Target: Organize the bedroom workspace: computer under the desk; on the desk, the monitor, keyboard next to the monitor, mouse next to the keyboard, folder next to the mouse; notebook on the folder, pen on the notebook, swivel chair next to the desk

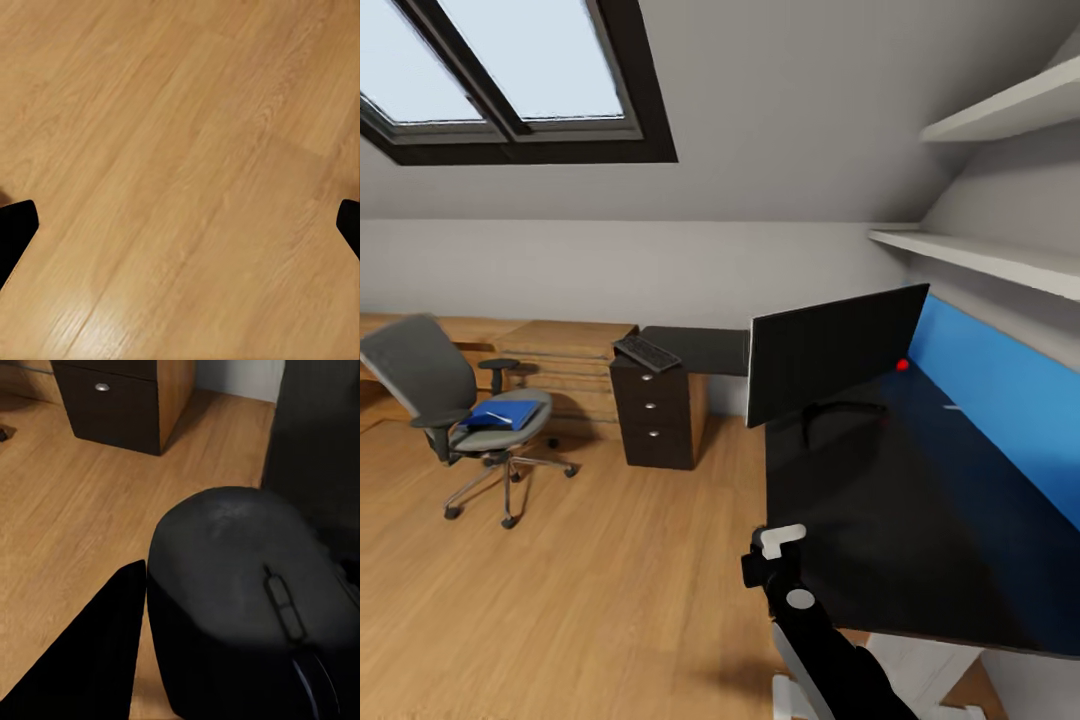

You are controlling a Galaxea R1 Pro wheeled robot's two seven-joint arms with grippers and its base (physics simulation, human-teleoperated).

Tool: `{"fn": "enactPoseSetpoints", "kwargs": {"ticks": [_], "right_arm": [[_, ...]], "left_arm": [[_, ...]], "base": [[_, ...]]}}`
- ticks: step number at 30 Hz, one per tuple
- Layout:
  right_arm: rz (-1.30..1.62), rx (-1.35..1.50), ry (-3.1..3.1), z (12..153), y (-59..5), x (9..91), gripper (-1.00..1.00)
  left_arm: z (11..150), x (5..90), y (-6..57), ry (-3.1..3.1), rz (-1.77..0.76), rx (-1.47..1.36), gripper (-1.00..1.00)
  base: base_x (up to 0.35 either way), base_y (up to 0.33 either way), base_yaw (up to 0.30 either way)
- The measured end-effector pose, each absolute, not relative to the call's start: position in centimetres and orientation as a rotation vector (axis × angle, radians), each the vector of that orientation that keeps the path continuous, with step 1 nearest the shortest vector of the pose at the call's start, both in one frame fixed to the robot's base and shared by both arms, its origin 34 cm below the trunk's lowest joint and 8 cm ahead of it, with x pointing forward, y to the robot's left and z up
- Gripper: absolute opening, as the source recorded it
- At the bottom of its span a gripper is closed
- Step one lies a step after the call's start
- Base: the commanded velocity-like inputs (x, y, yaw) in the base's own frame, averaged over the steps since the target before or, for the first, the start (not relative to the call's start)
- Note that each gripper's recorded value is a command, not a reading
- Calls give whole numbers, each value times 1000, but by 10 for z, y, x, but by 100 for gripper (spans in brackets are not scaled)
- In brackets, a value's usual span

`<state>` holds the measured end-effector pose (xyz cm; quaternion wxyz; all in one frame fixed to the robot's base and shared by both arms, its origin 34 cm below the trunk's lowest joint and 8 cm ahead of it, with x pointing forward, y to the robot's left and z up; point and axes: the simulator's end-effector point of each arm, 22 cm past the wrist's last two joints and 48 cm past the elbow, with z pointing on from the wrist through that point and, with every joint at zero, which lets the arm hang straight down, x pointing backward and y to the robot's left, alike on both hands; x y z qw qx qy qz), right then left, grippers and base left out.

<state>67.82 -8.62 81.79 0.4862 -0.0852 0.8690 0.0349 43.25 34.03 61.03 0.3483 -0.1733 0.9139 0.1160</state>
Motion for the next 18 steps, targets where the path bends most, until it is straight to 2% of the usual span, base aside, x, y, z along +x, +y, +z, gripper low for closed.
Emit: {"fn": "enactPoseSetpoints", "kwargs": {"ticks": [9, 18], "right_arm": [[85, -207, 2115, 818, -86, 678, -100], [86, -207, 2114, 818, -86, 678, -100]], "left_arm": [[610, 432, 340, 2370, 304, -451, 100], [607, 428, 341, 2378, 306, -450, 100]], "base": [[22, 20, 275], [87, 218, 53]]}}
